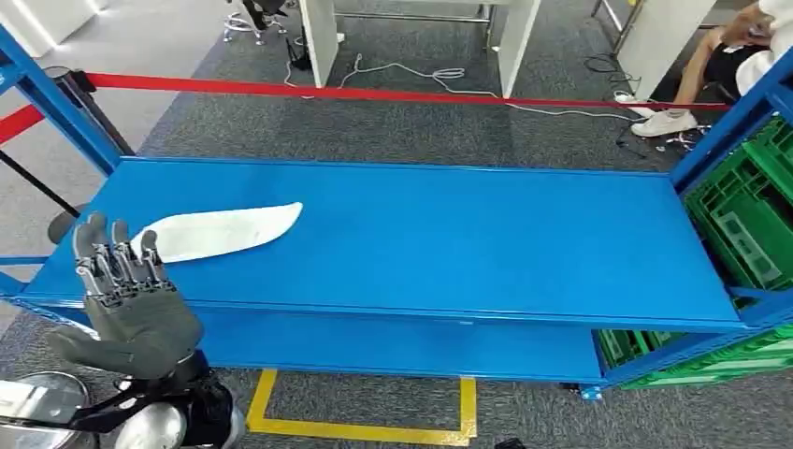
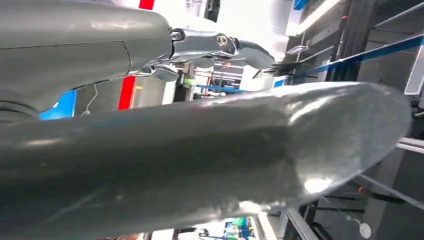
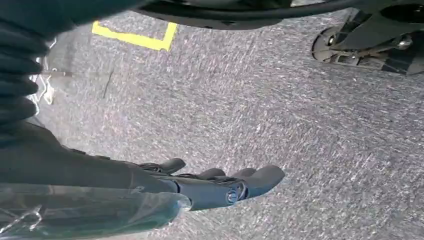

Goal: Take the parts from the cabinet and place them on the table.

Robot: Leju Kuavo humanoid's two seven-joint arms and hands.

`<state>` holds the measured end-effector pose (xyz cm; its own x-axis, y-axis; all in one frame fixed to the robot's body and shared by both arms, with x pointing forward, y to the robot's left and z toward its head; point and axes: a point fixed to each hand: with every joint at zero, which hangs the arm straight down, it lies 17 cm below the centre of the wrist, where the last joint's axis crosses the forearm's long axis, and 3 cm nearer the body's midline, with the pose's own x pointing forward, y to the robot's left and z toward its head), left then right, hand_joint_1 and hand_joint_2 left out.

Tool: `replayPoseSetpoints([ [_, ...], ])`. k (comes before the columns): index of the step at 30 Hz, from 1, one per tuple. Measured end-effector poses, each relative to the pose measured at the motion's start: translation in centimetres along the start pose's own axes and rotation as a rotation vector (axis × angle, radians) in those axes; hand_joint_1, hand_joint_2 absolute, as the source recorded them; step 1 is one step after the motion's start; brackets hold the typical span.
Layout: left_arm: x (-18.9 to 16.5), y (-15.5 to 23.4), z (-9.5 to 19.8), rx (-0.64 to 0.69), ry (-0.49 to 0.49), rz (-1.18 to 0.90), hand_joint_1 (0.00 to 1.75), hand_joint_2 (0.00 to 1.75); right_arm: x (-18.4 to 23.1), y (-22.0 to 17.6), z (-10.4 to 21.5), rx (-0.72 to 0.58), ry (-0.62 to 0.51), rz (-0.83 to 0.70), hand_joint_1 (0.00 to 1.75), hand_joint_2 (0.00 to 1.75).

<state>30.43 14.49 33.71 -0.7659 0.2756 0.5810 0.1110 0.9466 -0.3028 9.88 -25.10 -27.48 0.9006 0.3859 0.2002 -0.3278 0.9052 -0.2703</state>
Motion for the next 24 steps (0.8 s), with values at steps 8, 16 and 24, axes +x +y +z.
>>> replayPoseSetpoints([
  [8,-0.3,-0.3,0.2,-0.009,0.012,0.019,0.0,0.0,0.3,-0.1,-0.1,0.003,0.008,-0.003,0.0,1.75],
  [16,-0.8,-0.5,0.5,-0.019,0.025,0.017,0.0,0.0,0.0,0.0,0.0,0.008,0.022,-0.018,0.0,1.75],
  [24,-2.0,-0.2,1.2,-0.036,0.042,-0.064,0.0,0.0,-0.1,0.1,0.0,0.011,0.026,-0.037,0.0,1.75],
])
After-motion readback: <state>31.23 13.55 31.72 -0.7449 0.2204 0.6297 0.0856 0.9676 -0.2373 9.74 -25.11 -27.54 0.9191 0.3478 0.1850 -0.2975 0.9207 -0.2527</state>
